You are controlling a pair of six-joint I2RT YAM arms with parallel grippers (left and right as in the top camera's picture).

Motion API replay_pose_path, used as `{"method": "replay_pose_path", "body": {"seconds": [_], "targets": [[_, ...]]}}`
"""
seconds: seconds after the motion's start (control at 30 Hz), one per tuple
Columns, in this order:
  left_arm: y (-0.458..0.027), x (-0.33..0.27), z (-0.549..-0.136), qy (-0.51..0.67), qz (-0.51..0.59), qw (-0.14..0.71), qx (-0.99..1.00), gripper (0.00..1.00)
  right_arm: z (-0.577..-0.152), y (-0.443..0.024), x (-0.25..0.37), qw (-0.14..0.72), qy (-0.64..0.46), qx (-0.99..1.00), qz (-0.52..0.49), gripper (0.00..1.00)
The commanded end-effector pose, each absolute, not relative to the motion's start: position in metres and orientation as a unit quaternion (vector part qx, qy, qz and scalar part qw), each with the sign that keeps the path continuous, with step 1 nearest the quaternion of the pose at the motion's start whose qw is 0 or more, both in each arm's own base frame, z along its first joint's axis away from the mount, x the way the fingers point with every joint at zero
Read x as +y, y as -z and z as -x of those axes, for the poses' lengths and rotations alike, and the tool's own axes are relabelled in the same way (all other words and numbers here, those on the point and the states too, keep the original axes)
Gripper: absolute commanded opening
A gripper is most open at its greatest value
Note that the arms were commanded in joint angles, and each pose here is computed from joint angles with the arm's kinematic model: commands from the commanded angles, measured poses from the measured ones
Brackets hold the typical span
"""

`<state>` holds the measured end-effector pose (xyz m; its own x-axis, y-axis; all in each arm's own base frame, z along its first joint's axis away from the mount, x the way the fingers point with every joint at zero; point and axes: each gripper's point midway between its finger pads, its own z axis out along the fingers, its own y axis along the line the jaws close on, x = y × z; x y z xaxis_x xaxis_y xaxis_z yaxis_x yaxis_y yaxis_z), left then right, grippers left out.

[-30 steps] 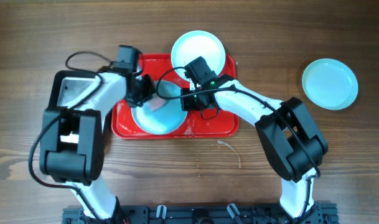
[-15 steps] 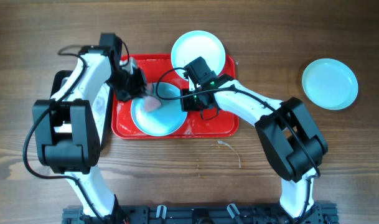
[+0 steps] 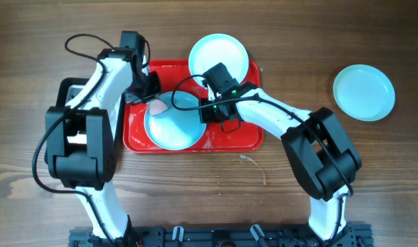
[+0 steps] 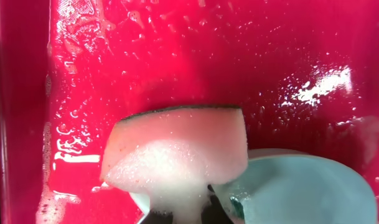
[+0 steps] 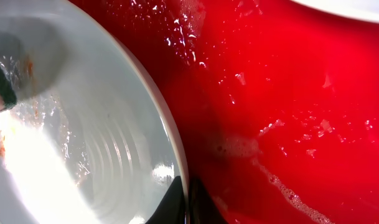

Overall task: Clean dirty plates on tray and stack at the side
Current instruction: 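Rub the pink sponge across the plate face while the right gripper holds it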

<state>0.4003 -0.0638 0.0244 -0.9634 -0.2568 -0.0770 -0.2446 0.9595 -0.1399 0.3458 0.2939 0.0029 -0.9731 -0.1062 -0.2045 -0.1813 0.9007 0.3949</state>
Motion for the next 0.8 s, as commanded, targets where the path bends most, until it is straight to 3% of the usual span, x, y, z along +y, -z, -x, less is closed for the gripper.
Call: {"method": "replay_pose_path", "body": {"seconds": [0.0, 0.13, 0.27, 0.43, 0.77], "targets": [[-0.012, -0.074, -0.389, 0.022, 0.093, 0.034, 0.995, 0.04, -0.338, 0.008, 0.301, 0.073, -0.212, 0.97, 0.088, 0.04], [-0.046, -0.088, -0.402, 0.023, 0.054, 0.08, 0.995, 0.04, -0.338, 0.008, 0.301, 0.073, -0.212, 0.97, 0.088, 0.04], [-0.058, -0.107, -0.385, 0.019, -0.019, 0.07, 0.997, 0.04, -0.338, 0.008, 0.301, 0.074, -0.212, 0.97, 0.088, 0.04], [-0.049, -0.113, -0.359, -0.025, -0.09, 0.027, 0.995, 0.04, -0.339, 0.007, 0.301, 0.075, -0.213, 0.97, 0.09, 0.04], [-0.003, -0.078, -0.362, -0.053, -0.062, 0.054, 0.995, 0.04, -0.339, 0.007, 0.301, 0.075, -0.213, 0.97, 0.094, 0.04]]}}
